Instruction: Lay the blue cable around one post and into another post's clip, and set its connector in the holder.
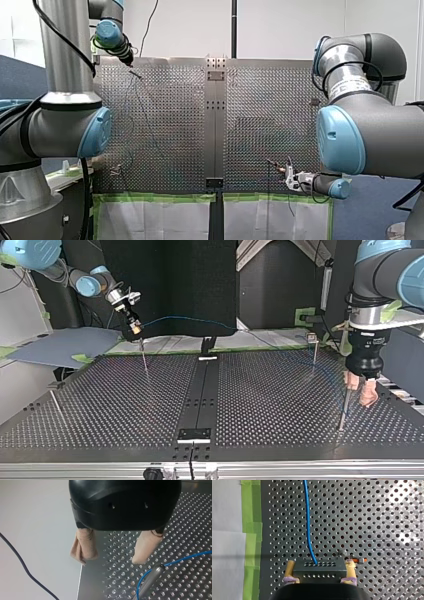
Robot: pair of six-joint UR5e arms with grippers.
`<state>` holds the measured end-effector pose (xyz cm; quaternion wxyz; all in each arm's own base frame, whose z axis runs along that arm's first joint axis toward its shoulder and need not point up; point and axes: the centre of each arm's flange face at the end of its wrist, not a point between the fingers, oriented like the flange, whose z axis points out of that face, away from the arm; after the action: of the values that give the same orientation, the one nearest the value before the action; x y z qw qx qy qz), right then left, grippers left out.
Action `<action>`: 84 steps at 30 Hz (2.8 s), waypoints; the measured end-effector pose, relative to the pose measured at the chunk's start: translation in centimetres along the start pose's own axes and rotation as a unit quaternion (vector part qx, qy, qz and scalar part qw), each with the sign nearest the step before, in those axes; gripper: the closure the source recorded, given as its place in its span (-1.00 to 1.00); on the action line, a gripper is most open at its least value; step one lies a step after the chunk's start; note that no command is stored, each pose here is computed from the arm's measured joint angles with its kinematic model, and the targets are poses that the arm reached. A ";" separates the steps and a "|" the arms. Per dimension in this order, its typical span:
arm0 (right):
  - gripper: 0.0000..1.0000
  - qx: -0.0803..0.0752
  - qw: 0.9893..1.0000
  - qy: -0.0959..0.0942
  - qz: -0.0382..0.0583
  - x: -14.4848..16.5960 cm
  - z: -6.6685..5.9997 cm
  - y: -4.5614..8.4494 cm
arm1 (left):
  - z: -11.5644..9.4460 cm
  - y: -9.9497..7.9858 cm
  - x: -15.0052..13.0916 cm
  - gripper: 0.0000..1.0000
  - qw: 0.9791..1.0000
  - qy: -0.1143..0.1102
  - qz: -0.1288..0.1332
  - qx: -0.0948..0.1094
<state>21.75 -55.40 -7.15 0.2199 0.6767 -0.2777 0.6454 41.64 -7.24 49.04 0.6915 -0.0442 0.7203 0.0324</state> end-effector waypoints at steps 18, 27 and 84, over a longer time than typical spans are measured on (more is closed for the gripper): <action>1.00 0.001 1.000 0.000 0.000 0.0 0.0 -0.1 | 0.0 0.1 0.0 -1.00 1.000 0.000 -0.002 -0.004; 1.00 0.001 1.000 0.000 -0.001 0.0 0.0 -0.1 | 0.0 0.1 0.0 -1.00 1.000 0.000 -0.002 -0.004; 1.00 -0.014 1.000 -0.006 -0.016 0.0 0.1 0.3 | -2.5 -6.7 9.0 -1.00 0.998 0.031 -0.022 0.055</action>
<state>21.62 -55.68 -7.17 0.2374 0.6820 -0.2773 0.6338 39.49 -14.37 40.29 0.6709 -0.0233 0.7408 -0.0241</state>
